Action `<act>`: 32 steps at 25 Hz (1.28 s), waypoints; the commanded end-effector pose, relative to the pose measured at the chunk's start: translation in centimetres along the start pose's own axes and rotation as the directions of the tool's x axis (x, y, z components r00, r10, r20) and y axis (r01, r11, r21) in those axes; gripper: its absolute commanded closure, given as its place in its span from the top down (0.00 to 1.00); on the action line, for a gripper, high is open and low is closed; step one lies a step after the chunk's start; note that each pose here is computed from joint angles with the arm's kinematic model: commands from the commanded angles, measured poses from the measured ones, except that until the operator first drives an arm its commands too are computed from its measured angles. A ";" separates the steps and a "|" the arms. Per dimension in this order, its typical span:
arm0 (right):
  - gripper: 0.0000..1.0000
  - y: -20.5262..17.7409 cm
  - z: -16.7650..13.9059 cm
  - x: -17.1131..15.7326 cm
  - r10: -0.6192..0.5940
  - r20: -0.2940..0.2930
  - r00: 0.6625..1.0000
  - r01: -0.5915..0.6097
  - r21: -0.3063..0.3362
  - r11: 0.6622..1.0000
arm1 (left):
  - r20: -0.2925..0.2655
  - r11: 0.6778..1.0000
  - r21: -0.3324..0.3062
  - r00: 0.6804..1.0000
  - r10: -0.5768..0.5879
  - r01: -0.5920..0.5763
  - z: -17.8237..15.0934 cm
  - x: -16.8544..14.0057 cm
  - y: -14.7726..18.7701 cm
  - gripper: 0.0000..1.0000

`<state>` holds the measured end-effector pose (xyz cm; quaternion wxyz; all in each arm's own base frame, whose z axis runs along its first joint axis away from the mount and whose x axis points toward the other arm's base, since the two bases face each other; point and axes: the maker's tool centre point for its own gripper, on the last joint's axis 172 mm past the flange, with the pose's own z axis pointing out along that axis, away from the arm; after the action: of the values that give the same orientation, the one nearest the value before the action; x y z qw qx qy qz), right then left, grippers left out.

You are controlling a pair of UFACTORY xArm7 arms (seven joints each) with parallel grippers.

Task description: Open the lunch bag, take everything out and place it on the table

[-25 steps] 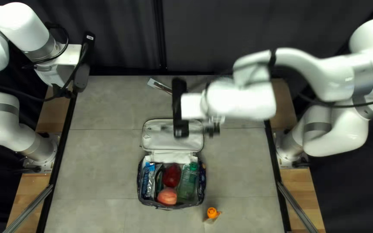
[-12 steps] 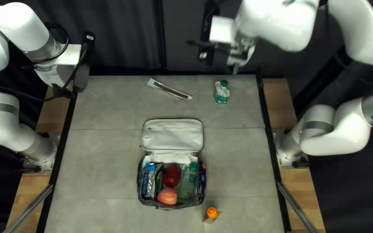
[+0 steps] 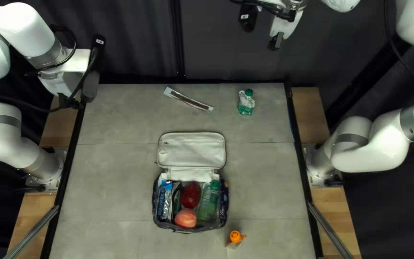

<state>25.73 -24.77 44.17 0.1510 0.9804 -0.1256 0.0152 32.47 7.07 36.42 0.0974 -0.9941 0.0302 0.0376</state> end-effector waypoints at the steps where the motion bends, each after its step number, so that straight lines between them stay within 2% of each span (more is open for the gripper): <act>1: 1.00 0.0 0.0 0.0 0.000 0.000 1.000 0.000 0.000 1.000 | -0.021 0.996 -0.020 0.996 0.091 -0.091 1.3 10.2 10.5 1.00; 2: 1.00 0.0 0.0 0.0 0.000 0.000 1.000 0.000 0.000 1.000 | -0.029 0.993 -0.034 0.993 0.111 -0.112 2.3 12.9 12.7 1.00; 4: 1.00 0.0 0.0 0.0 0.000 0.000 1.000 0.000 0.000 1.000 | -0.048 0.989 -0.054 0.989 0.136 -0.139 3.6 15.3 14.5 1.00; 5: 1.00 0.0 0.0 0.0 0.000 0.000 1.000 0.000 0.000 1.000 | -0.076 0.984 -0.084 0.986 0.150 -0.156 5.5 16.9 15.6 1.00; 13: 1.00 0.0 0.0 0.0 0.000 0.000 1.000 0.000 0.000 1.000 | -0.081 0.984 -0.092 0.986 0.144 -0.151 6.1 17.2 15.7 1.00; 14: 1.00 0.0 0.0 0.0 0.000 0.000 1.000 0.000 0.000 1.000 | -0.078 0.981 -0.110 0.986 0.150 -0.158 5.9 17.6 15.9 1.00; 15: 1.00 0.0 0.0 0.0 0.000 0.000 1.000 0.000 0.000 1.000 | -0.066 0.970 -0.103 0.975 0.212 -0.218 5.6 18.9 16.1 1.00; 17: 1.00 0.0 0.0 0.0 0.000 0.000 1.000 0.000 0.000 1.000 | -0.069 0.929 -0.110 0.936 0.346 -0.352 6.5 22.2 17.5 1.00; 19: 1.00 0.0 0.0 0.0 0.000 0.000 1.000 0.000 0.000 1.000 | -0.086 0.890 -0.110 0.896 0.436 -0.443 8.0 23.7 18.1 1.00; 20: 1.00 0.0 0.0 0.0 0.000 0.000 1.000 0.000 0.000 1.000 | -0.098 0.859 -0.103 0.864 0.493 -0.502 9.8 24.5 18.4 1.00; 24: 1.00 0.0 0.0 0.0 0.000 0.000 1.000 0.000 0.000 1.000 | -0.117 0.770 -0.078 0.773 0.624 -0.633 14.1 25.4 18.6 1.00; 27: 1.00 0.0 0.0 0.0 0.000 0.000 1.000 0.000 0.000 1.000 | -0.129 0.671 -0.044 0.670 0.731 -0.741 16.4 25.4 19.4 1.00; 29: 1.00 0.0 0.0 0.0 0.000 0.000 1.000 0.000 0.000 1.000 | -0.127 0.623 -0.030 0.621 0.773 -0.782 17.3 25.6 19.9 1.00; 30: 1.00 0.0 0.0 0.0 0.000 0.000 1.000 0.000 0.000 1.000 | -0.124 0.586 -0.020 0.584 0.802 -0.810 17.9 25.9 20.4 1.00; 32: 1.00 0.0 0.0 0.0 0.000 0.000 1.000 0.000 0.000 1.000 | -0.120 0.541 -0.009 0.538 0.835 -0.841 18.6 26.2 21.1 1.00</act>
<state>25.72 -24.77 44.17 0.1510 0.9804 -0.1256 0.0152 55.62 -10.47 13.36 0.0303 -0.8816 0.4703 0.0280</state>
